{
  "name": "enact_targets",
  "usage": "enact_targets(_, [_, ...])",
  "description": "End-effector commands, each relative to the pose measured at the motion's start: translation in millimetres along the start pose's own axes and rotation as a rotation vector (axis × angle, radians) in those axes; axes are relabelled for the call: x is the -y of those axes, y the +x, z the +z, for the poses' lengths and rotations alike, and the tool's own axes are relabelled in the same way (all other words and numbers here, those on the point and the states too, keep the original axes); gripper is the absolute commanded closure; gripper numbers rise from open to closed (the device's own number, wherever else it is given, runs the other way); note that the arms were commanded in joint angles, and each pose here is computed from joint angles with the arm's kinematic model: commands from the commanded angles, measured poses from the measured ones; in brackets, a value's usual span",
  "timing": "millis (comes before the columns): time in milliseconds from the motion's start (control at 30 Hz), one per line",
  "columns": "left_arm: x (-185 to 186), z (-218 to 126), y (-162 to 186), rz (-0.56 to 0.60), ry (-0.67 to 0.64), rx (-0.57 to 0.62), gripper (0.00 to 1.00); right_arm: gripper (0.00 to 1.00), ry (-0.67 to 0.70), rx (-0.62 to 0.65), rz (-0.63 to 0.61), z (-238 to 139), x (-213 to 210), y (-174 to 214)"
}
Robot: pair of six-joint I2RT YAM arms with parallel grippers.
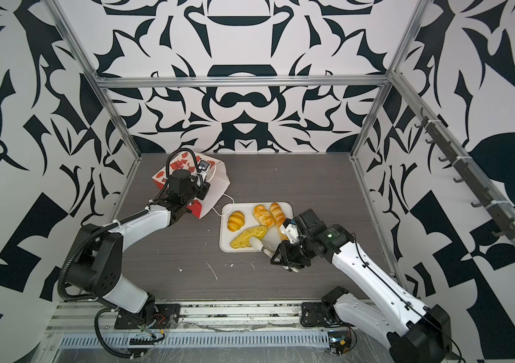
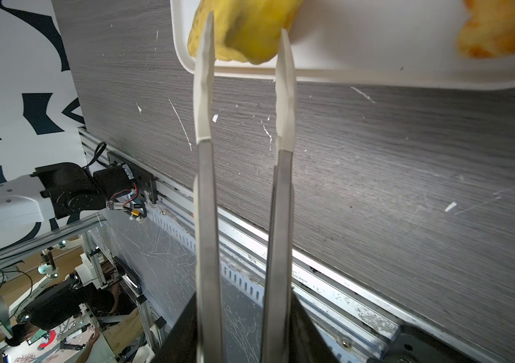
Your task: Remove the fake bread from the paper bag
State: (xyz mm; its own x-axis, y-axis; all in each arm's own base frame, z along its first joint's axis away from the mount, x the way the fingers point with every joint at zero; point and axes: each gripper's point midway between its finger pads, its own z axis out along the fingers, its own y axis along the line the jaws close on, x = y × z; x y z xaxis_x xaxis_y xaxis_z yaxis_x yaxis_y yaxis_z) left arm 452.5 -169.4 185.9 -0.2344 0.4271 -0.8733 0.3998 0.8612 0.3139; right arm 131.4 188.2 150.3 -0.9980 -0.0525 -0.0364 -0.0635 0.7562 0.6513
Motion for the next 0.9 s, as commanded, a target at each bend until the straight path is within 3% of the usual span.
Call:
enact_targets(0, [2, 3, 4, -0.014, 0.009, 0.011, 1.0, 0.59, -0.044, 0.012, -0.014, 2, -7, -7])
enact_targets(400, [3, 4, 7, -0.014, 0.006, 0.009, 1.0, 0.61, -0.047, -0.023, 0.006, 11, -2, -9])
enact_targets(467, [3, 4, 7, -0.016, 0.006, 0.01, 1.0, 0.64, -0.044, -0.028, 0.014, 12, -1, -9])
enact_targets(600, [3, 4, 6, -0.018, 0.004, 0.014, 1.0, 0.83, -0.049, -0.032, 0.019, 12, -1, -9])
enact_targets(867, [1, 3, 6, -0.01, -0.006, 0.015, 1.0, 0.96, -0.08, -0.074, 0.043, 3, -15, -4])
